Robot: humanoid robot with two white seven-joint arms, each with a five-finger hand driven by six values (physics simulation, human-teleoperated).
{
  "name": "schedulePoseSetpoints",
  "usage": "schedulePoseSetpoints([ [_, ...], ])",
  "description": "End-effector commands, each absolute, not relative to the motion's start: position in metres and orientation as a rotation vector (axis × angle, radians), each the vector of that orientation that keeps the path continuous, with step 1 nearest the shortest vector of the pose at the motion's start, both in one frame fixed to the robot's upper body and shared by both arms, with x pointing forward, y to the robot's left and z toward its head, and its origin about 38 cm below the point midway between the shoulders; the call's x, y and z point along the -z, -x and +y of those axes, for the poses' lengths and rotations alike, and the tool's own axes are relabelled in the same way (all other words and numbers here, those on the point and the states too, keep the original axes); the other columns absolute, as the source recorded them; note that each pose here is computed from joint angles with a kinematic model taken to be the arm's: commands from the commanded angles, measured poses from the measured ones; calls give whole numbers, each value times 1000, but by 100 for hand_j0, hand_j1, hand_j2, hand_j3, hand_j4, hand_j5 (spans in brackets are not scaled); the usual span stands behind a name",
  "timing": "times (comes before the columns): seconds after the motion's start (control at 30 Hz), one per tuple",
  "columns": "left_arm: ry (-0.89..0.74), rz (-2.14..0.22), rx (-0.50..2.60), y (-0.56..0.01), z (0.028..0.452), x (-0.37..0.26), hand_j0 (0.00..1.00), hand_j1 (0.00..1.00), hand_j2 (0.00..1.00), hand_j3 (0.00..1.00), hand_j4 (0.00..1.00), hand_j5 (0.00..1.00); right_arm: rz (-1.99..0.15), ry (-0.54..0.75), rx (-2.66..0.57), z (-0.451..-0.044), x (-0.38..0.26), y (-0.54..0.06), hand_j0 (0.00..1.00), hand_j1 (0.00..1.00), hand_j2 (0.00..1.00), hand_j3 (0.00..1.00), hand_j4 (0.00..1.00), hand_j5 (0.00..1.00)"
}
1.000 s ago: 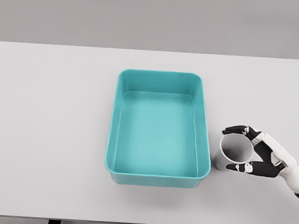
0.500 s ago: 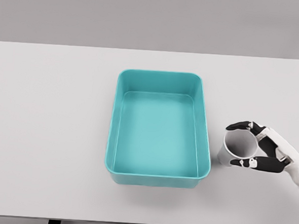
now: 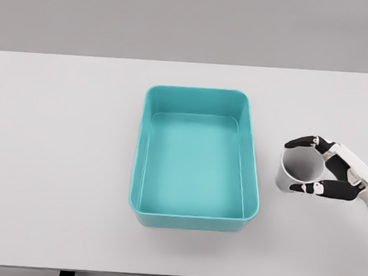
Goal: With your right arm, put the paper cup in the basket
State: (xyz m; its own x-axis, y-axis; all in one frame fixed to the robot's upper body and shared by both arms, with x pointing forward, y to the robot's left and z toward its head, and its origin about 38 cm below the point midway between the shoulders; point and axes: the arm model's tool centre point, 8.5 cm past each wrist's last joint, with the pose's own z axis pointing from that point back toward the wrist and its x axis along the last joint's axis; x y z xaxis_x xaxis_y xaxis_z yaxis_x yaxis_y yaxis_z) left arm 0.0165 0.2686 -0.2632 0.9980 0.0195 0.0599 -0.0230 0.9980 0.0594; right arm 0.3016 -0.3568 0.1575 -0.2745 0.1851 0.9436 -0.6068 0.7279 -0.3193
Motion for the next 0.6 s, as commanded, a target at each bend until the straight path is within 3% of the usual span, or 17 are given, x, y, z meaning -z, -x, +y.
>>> schedulePoseSetpoints([
  [0.0,-60,-59,-21,-16,269,263,100,100,100,100,100,100,-1677,-345,-782,-358,-158,-302,69,69,69,69,69,69],
  [0.57,-60,-59,-21,-16,269,263,100,100,100,100,100,100,-1734,-332,-791,-349,-200,-343,69,69,69,69,69,69],
])
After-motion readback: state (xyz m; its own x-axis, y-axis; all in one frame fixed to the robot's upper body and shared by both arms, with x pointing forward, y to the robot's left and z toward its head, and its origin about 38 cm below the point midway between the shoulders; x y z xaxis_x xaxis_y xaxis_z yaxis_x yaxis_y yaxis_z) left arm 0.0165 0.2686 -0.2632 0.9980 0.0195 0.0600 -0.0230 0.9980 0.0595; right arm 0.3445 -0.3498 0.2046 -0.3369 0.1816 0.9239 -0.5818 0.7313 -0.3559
